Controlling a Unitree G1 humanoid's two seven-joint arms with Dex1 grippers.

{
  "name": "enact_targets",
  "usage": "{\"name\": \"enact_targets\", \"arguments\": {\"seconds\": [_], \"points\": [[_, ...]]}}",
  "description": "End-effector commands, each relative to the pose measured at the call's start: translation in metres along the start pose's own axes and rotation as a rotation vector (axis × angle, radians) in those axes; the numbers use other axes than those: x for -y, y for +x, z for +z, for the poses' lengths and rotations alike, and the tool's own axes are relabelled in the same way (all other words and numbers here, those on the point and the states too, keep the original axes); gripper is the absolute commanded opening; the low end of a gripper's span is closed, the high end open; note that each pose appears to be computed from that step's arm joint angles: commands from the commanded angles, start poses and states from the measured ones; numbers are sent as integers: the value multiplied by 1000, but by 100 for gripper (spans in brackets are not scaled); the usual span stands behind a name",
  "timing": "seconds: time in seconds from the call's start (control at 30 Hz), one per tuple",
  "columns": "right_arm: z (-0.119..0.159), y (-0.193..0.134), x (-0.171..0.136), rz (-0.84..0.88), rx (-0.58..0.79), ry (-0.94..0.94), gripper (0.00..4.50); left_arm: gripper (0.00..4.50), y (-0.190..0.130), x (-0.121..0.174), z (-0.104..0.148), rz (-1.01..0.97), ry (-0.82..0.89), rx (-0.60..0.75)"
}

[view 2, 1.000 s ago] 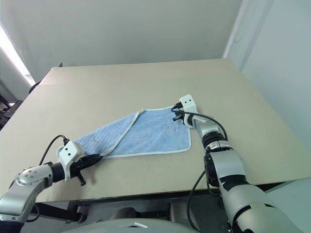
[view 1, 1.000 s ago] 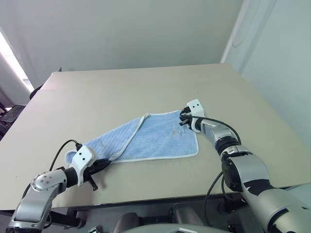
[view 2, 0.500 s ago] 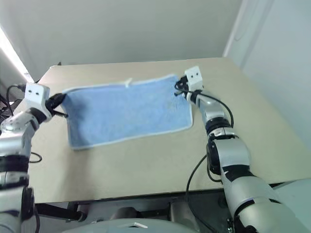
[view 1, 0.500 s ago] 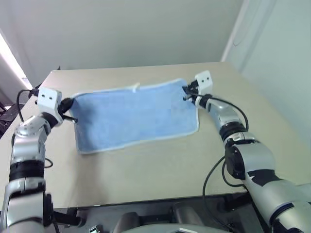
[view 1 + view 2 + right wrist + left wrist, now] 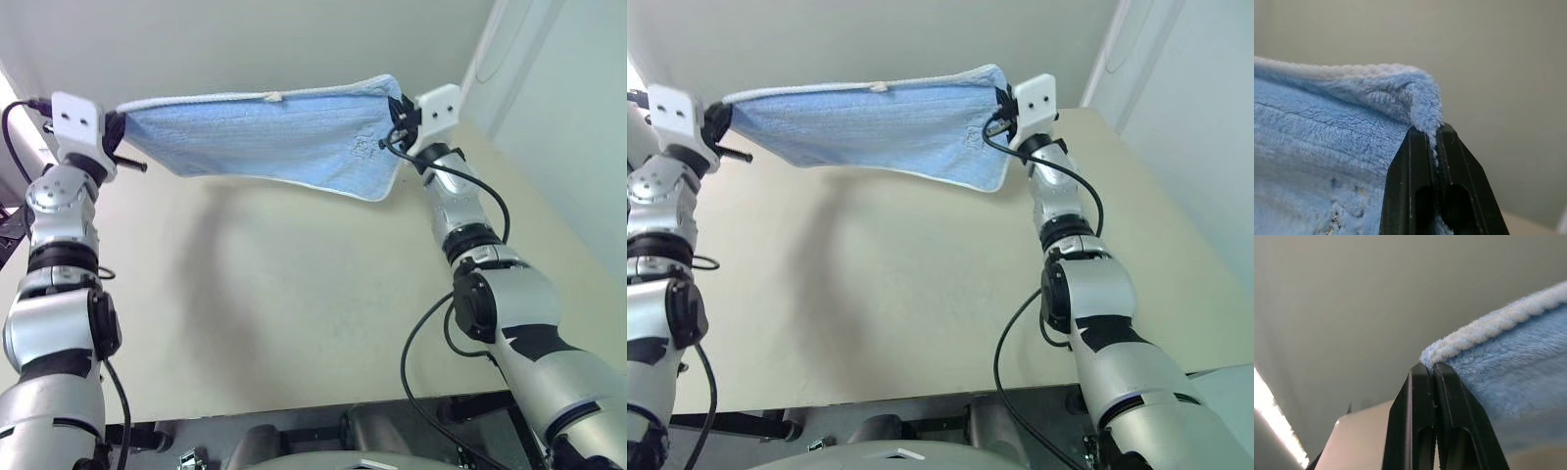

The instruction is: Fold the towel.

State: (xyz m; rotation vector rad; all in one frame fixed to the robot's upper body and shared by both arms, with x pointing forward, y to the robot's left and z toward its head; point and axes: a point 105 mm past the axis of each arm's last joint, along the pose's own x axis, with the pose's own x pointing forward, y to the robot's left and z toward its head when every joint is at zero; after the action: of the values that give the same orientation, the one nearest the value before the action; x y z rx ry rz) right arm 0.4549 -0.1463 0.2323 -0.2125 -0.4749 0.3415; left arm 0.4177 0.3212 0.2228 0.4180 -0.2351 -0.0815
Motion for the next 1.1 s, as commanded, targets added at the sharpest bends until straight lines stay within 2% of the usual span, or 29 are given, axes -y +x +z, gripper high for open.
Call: {"name": "enact_targets", "arguments": {"seconds": [0.03,0.23,0.37,0.53,0.67,0.77,0.8,0.9,1.1], "points": [[-9,-27,-7,101,64,10,0,4,-35,10,-19,-133,80,19],[-31,-74,-18,215,69,60,0,4,-102,22,-49,-244,132,-47],[-38,-113,-24,310,43,91,0,4,-141,30,-50,-347,133,-105],[-41,-161,-33,386,-48,121,0,4,-175,20,-55,-374,131,-206],[-46,-205,-42,439,-184,146,0,4,-211,27,-58,-478,71,-318],[-61,-240,-47,504,-417,141,0,4,-231,27,-62,-503,41,-397],[-61,-246,-48,519,-451,143,0,4,-235,27,-63,-511,29,-417],[-57,-243,-42,478,-456,148,0,4,-239,28,-62,-525,3,-432],[-53,-210,-19,365,-422,153,0,4,-214,40,-69,-561,-23,-410]]}}
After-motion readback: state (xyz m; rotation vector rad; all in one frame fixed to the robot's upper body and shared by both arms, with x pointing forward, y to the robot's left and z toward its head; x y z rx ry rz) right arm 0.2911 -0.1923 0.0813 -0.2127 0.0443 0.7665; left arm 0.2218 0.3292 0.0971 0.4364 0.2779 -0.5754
